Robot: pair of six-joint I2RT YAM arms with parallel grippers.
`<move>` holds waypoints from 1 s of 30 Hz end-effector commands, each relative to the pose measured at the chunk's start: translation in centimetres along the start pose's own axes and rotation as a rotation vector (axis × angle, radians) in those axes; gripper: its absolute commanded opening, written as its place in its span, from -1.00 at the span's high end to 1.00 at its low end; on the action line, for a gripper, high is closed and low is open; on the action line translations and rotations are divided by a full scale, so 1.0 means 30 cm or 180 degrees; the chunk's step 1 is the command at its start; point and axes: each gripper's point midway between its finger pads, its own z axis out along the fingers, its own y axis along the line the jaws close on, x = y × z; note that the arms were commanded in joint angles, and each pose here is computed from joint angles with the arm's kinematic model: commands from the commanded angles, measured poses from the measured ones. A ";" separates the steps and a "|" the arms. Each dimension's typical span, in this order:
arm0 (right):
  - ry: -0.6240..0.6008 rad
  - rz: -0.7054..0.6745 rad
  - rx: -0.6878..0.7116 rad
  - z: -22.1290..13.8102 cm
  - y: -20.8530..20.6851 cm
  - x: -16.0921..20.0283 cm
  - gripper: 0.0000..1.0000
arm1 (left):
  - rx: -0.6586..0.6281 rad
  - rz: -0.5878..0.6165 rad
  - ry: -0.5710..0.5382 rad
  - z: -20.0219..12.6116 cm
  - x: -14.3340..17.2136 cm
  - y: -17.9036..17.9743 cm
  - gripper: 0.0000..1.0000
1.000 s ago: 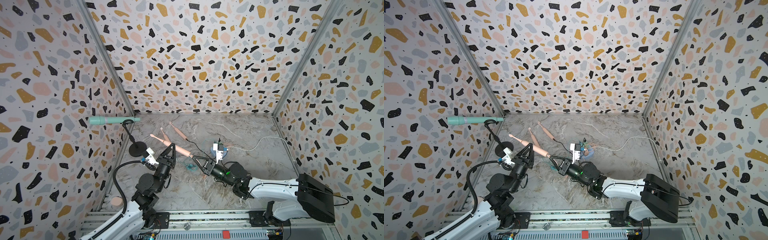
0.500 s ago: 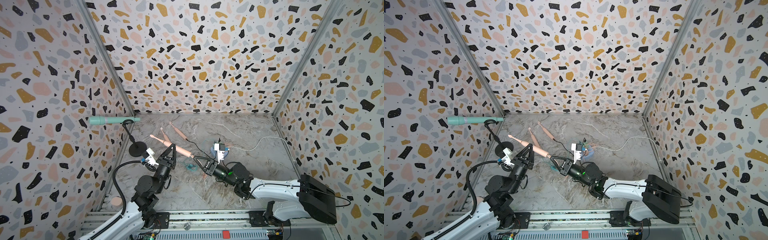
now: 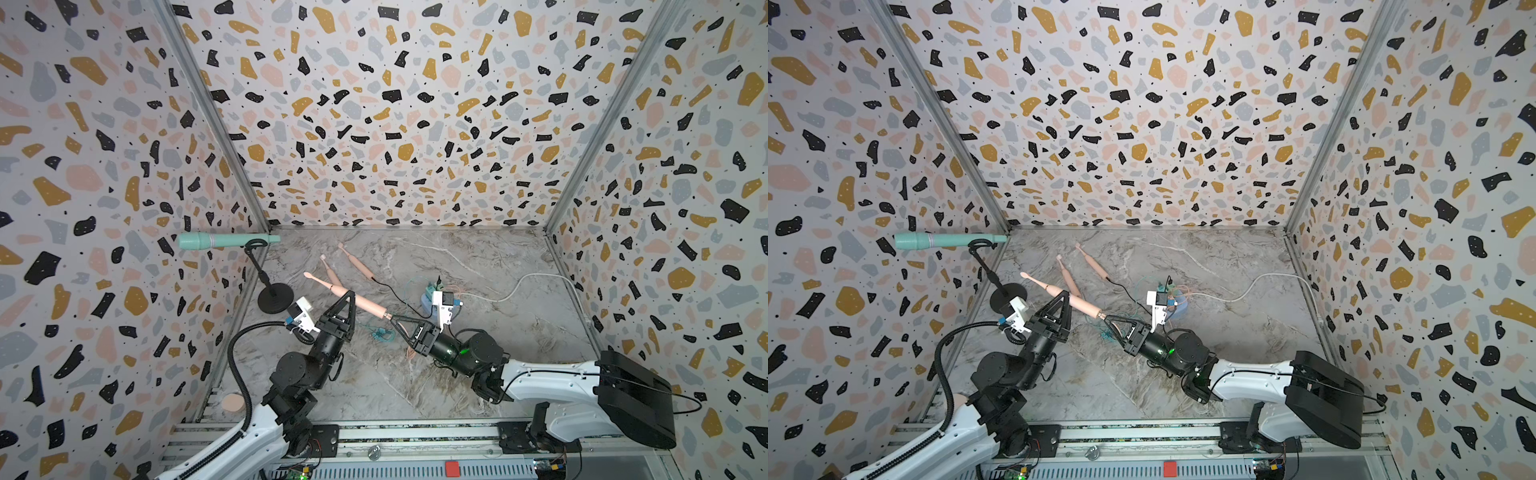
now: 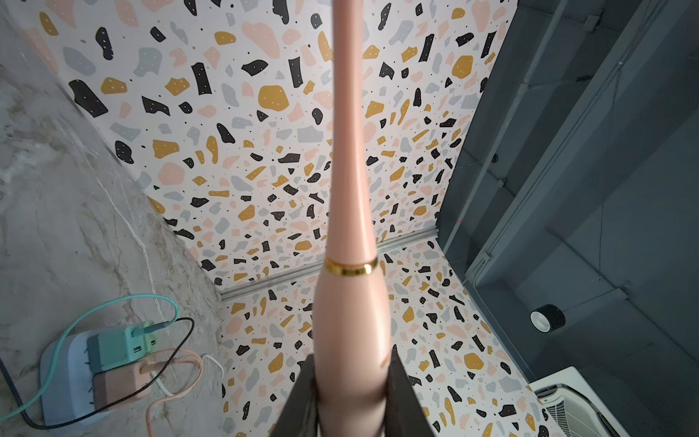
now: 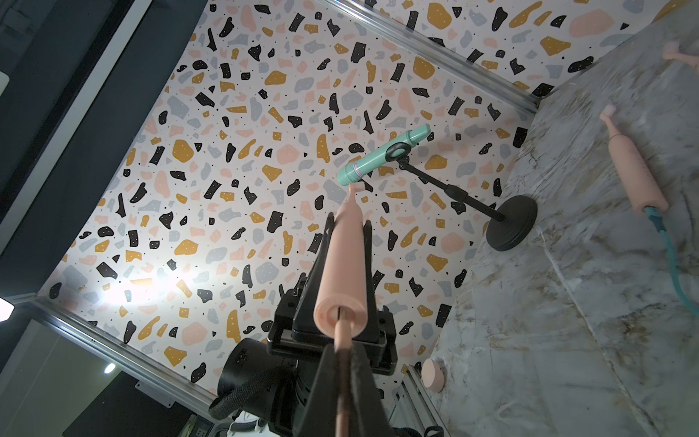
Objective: Charge the electric toothbrush
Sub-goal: Insert the charging cable into the electric toothbrush.
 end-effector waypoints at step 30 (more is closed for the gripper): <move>0.0049 0.0176 0.0095 0.086 0.014 -0.017 1.00 | 0.0206 0.0057 0.0660 -0.016 0.176 -0.030 1.00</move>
